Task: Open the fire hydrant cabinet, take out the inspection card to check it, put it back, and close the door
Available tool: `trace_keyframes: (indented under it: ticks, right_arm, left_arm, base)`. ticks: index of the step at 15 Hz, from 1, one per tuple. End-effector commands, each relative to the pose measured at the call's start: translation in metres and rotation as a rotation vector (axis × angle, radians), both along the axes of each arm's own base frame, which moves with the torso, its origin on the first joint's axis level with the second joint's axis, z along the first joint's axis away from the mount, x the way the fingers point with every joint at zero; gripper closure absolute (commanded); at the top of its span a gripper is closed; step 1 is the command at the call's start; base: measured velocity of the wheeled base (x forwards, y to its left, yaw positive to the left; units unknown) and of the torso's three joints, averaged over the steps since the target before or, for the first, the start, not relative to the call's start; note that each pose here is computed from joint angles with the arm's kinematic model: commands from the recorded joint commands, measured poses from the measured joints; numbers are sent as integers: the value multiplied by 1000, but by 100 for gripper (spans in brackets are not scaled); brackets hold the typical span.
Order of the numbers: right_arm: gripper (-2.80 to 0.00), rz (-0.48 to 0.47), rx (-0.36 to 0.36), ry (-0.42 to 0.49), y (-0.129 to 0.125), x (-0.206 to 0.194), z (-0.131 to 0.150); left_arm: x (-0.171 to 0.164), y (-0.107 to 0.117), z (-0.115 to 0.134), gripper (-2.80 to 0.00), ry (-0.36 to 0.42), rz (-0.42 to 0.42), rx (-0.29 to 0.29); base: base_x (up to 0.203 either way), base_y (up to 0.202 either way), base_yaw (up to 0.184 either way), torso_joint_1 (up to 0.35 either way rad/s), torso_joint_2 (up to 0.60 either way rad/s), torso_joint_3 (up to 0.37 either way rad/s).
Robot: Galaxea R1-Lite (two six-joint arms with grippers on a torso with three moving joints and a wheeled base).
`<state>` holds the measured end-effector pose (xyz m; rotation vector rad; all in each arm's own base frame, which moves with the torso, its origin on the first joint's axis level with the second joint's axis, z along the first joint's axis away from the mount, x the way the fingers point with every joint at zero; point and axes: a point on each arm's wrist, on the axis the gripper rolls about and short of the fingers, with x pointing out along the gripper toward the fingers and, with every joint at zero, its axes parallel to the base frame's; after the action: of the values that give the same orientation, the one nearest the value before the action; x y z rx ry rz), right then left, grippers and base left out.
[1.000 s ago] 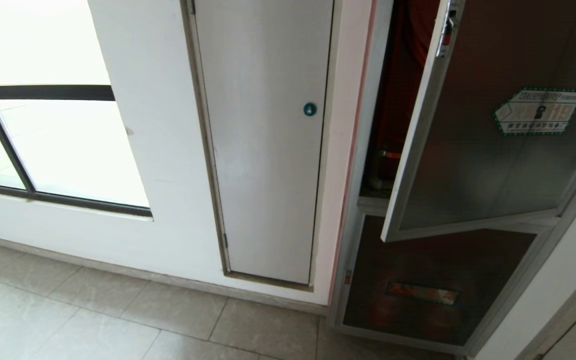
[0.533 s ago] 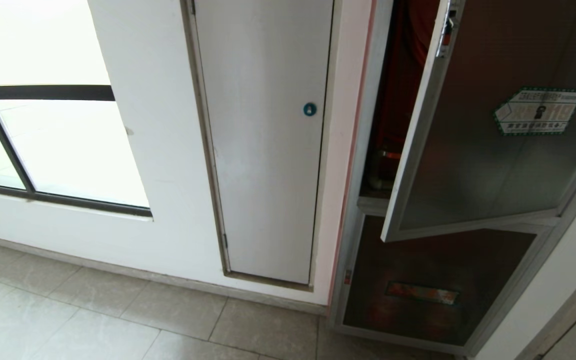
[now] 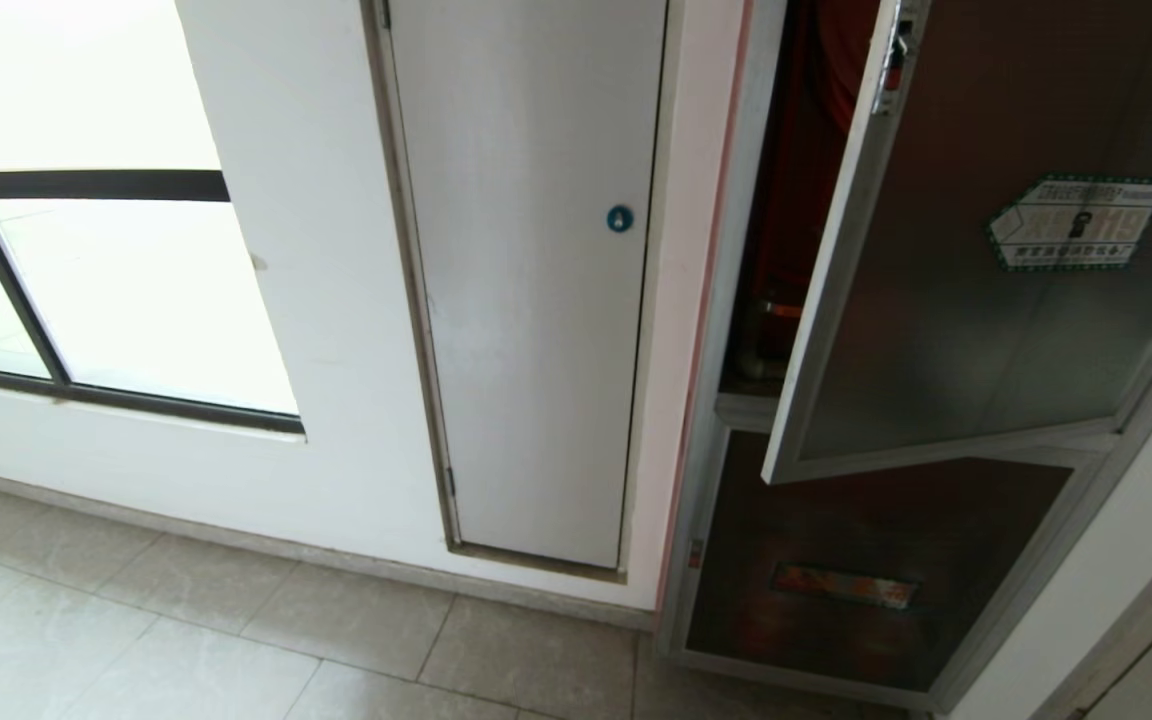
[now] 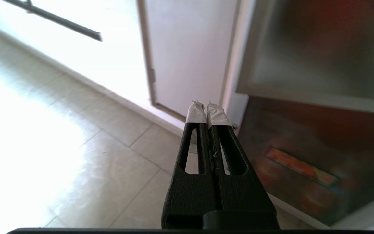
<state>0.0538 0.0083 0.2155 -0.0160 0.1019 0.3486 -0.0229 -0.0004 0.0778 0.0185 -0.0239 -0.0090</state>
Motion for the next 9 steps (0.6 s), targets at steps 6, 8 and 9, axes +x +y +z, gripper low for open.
trace_keyframes:
  ticks: [6, 8, 9]
  right_arm:
    - [0, 193, 17, 71, 38, 154, 41]
    - [0, 182, 65, 41, 57, 176, 54]
    - [0, 147, 89, 29, 68, 187, 56]
  left_arm:
    - [1, 0, -2, 0, 8, 0, 0]
    - [1, 0, -2, 0, 8, 0, 0]
    - [1, 0, -2, 0, 8, 0, 0]
  base:
    - [0, 0, 0, 0, 0, 0]
    - [0, 0, 0, 0, 0, 0]
    - [0, 0, 0, 0, 0, 0]
